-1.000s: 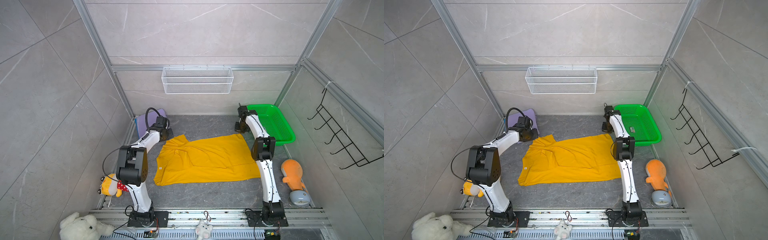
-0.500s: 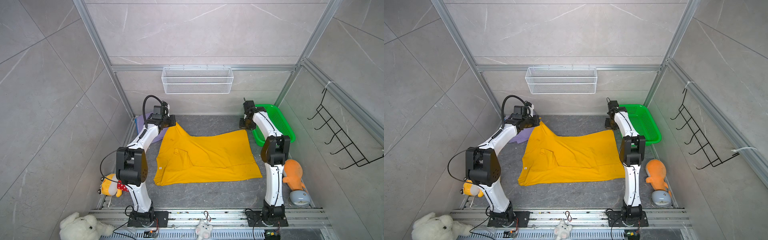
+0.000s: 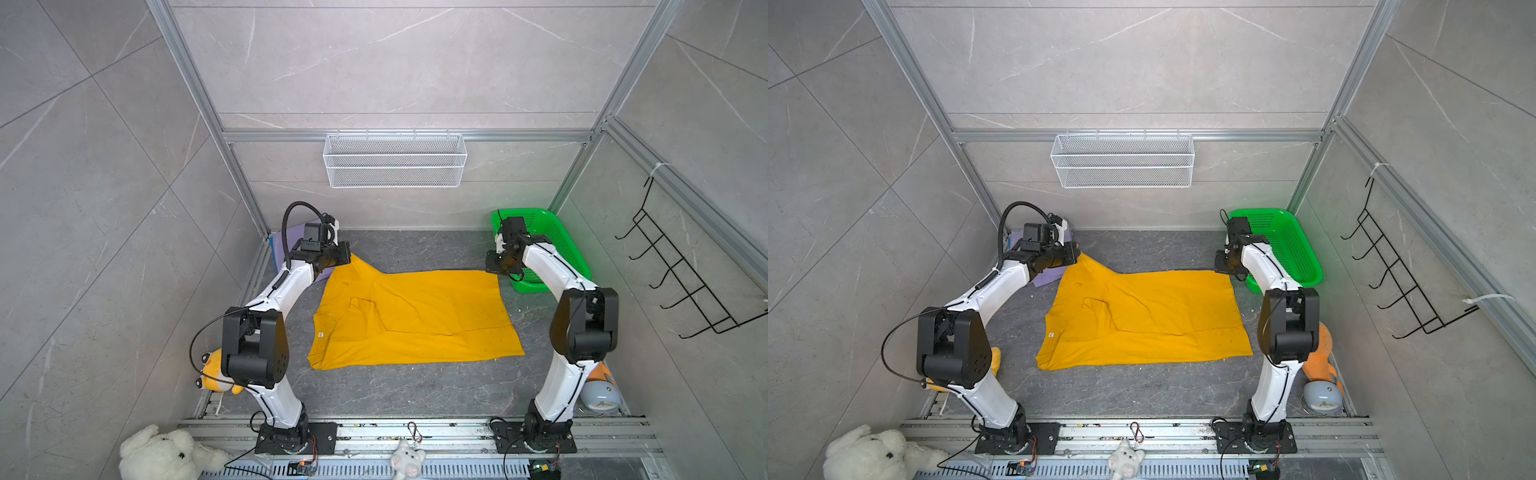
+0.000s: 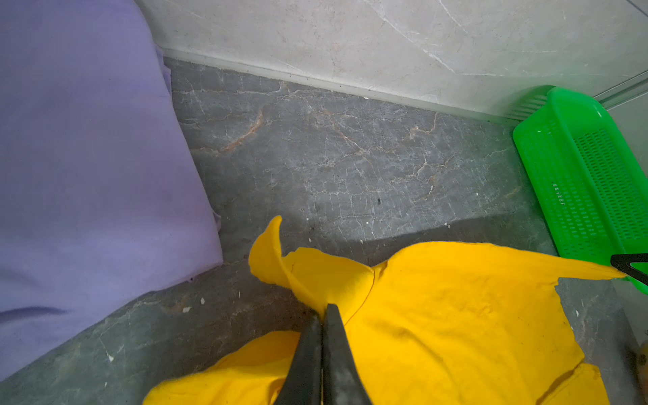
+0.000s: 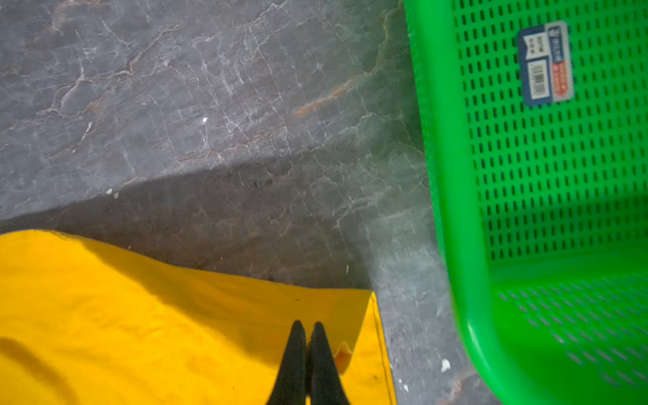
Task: Fold and stack t-shirts
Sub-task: Fold the T-shirt at the center of the table.
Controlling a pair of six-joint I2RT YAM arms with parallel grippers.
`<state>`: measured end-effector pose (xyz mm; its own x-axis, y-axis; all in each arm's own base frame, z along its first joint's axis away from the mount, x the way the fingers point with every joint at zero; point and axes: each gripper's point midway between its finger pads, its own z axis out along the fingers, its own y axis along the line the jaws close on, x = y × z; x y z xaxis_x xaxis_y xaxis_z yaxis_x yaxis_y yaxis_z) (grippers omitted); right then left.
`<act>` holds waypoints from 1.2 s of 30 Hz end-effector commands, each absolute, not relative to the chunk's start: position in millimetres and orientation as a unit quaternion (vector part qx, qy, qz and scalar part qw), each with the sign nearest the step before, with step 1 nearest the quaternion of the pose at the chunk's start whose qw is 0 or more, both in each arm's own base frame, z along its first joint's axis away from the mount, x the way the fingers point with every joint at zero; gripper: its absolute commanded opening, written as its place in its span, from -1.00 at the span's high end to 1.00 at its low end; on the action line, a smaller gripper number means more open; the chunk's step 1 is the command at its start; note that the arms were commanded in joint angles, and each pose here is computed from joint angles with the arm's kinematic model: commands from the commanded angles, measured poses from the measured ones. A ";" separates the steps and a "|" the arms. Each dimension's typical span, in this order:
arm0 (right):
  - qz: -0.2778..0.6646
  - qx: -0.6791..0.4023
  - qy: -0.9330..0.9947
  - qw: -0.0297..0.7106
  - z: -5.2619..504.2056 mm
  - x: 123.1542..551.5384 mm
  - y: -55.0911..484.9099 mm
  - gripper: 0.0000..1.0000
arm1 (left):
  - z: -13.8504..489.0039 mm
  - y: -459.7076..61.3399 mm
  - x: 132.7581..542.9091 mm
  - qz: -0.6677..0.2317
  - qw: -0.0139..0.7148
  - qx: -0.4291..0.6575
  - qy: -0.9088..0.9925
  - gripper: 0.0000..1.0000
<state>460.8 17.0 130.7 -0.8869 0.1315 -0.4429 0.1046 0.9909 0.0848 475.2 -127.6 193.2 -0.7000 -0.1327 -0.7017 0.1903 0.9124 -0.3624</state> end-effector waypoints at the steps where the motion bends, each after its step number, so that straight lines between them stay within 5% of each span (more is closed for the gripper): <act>1: 0.060 0.064 0.957 0.277 161.7 451.5 9.7 1.00 | 238.3 -128.7 464.6 -0.221 0.442 0.015 0.869 1.00; 20: 0.062 0.140 0.965 0.213 108.5 392.8 -20.3 1.00 | 180.7 -114.1 312.1 -0.204 0.424 -0.032 0.882 1.00; 36: 0.026 0.169 0.969 0.180 66.5 351.2 -29.4 1.00 | 147.4 -119.6 266.9 -0.215 0.384 -0.027 0.897 1.00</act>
<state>357.3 -25.3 65.2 -0.8950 0.3110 -0.3197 0.2857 0.9502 0.1245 268.3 -118.1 144.6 -0.7048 -0.1978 -0.6812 0.1235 0.9115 -0.3924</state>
